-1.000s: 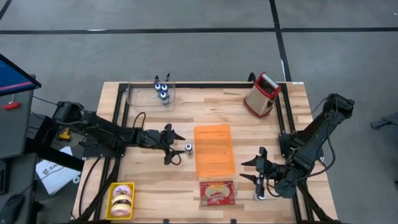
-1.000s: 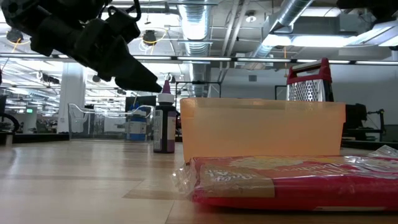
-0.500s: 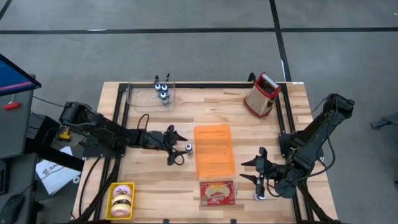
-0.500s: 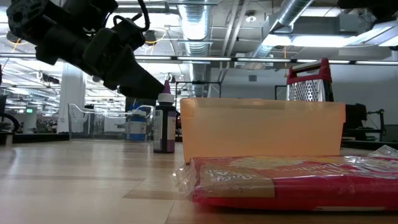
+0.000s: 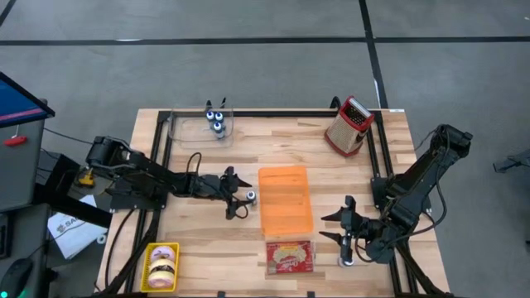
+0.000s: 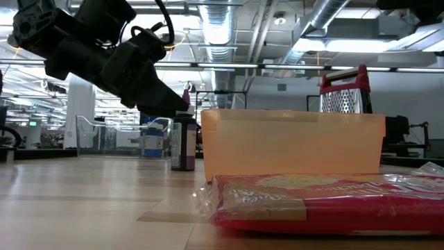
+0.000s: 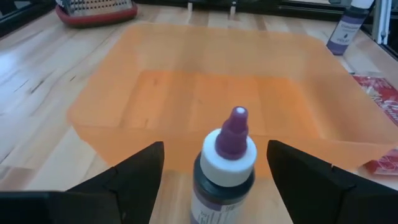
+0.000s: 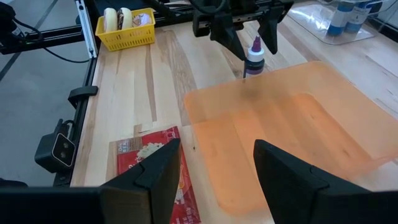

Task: Pick & Place Food Item
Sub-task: Put the left violet food coloring bottle into the transparent bin

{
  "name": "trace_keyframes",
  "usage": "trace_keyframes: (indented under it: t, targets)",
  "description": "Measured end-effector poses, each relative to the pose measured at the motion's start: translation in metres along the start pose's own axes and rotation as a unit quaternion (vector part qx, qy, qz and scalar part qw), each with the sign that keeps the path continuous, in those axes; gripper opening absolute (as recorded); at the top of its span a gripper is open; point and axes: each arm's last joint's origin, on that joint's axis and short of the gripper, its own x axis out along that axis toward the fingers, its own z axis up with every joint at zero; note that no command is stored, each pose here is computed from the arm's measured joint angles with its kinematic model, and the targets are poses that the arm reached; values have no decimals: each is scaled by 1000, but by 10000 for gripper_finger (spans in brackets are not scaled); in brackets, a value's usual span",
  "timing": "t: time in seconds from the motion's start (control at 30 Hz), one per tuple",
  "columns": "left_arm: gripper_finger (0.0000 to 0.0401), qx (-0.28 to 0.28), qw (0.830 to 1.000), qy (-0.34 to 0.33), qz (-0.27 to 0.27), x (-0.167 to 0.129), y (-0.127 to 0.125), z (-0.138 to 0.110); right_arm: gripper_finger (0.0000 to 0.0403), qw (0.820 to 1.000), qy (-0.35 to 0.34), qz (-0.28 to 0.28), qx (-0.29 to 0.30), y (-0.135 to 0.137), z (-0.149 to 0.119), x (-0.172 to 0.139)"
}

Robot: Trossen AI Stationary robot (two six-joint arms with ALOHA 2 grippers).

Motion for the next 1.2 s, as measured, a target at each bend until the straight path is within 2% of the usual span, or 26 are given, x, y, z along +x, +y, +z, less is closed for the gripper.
trace_keyframes:
  t: [0.17, 0.47, 0.7, 0.97, 1.2]
  targets:
    - [254, -2, 1000, -1, 0, 0, 0, 0, 195, 1000, 0, 0, -1, 0, 0, 0]
    - [177, -11, 1000, 2, -14, 0, -1, 0, 195, 1000, 2, 1, -1, 0, 0, 0]
    - [105, -15, 1000, 0, -6, 0, 0, 0, 195, 1000, 6, 5, -1, 0, 0, 0]
    - [104, -25, 999, -9, 23, 0, 1, 1, 195, 1000, 7, 6, -1, 0, -1, 0]
    - [104, -30, 992, -38, 117, -5, 7, 8, 195, 1000, 7, 6, -1, 0, 0, 0]
